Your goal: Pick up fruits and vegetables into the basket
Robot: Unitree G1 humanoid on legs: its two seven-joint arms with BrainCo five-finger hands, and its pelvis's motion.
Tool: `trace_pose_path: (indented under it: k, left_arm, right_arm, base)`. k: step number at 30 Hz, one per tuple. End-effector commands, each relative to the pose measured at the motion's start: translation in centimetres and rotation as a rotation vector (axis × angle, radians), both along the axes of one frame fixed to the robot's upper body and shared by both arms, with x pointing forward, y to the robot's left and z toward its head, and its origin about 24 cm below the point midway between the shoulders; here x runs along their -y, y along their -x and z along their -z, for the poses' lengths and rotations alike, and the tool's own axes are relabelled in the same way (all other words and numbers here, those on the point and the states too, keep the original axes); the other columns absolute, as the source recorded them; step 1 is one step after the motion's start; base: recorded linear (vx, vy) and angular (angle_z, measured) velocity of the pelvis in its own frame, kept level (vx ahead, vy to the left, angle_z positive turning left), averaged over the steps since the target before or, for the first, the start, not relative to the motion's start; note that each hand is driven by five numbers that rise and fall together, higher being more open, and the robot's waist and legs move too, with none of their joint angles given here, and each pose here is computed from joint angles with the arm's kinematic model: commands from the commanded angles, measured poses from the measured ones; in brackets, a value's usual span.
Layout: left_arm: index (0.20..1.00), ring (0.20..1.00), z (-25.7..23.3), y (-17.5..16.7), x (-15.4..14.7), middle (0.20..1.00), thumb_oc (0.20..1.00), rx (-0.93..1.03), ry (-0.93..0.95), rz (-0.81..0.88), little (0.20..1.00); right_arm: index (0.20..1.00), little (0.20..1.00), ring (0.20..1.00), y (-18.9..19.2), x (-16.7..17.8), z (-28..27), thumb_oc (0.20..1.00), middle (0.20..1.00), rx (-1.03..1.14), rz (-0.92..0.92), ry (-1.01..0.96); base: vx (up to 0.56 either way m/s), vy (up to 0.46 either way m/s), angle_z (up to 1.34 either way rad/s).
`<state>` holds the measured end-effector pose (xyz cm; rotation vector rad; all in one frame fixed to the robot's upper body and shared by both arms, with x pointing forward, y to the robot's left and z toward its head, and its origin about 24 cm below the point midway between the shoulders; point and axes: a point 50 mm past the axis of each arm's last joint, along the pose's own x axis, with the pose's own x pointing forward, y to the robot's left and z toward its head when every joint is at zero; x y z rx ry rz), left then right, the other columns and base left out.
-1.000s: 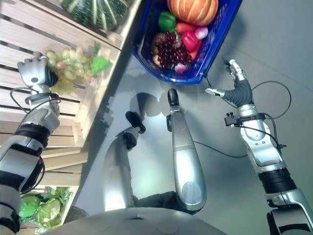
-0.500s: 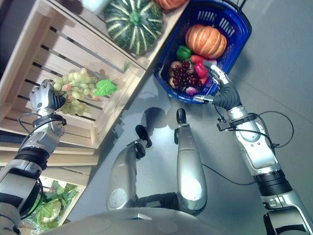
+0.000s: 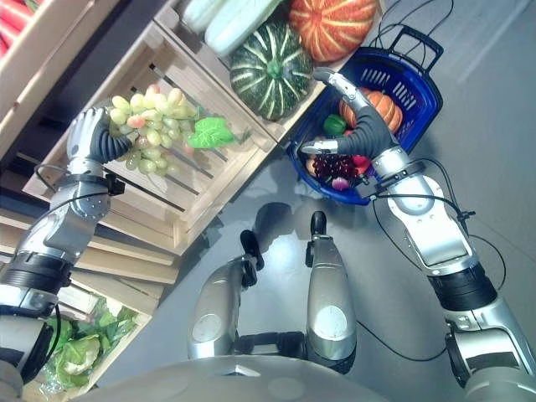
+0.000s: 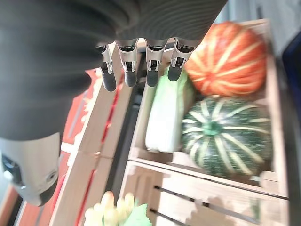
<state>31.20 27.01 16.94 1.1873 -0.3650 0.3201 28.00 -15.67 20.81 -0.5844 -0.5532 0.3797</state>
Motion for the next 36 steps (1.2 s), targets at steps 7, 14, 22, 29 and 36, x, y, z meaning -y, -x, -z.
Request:
trace_pose_path:
  k: [7, 14, 22, 29, 36]
  left_arm:
    - [0.2, 0.2, -1.2, 1.5, 3.8, 0.2, 0.2, -0.01, 0.191, 0.271, 0.2]
    - [0.2, 0.2, 0.3, 3.0, 5.1, 0.2, 0.2, -0.059, 0.403, 0.366, 0.2]
    - [0.2, 0.2, 0.5, 3.6, 6.4, 0.2, 0.2, -0.052, 0.431, 0.395, 0.2]
    - [0.2, 0.2, -0.2, 3.9, 7.3, 0.2, 0.2, 0.047, 0.338, 0.375, 0.2]
    - [0.2, 0.2, -1.3, 3.9, 8.5, 0.2, 0.2, 0.148, 0.174, 0.359, 0.2]
  right_arm:
    - [1.0, 1.0, 1.0, 1.1, -4.5, 1.7, 1.0, 1.0, -0.214, -0.239, -0.289]
    - [1.0, 1.0, 1.0, 1.7, -3.9, 3.4, 1.0, 1.0, -0.278, -0.185, -0.366]
    - [1.0, 1.0, 1.0, 2.3, -4.7, 3.7, 1.0, 1.0, -0.279, -0.215, -0.369]
    - [1.0, 1.0, 1.0, 2.2, -5.4, 3.7, 1.0, 1.0, -0.309, -0.229, -0.44]
    - [1.0, 1.0, 1.0, 2.4, -6.6, 3.3, 1.0, 1.0, -0.328, -0.291, -0.473]
  base:
    - [0.12, -0.026, 0.1]
    - [0.09, 0.001, 0.07]
    - [0.02, -0.007, 0.02]
    - [0.0, 0.0, 0.0]
    - [0.01, -0.012, 0.08]
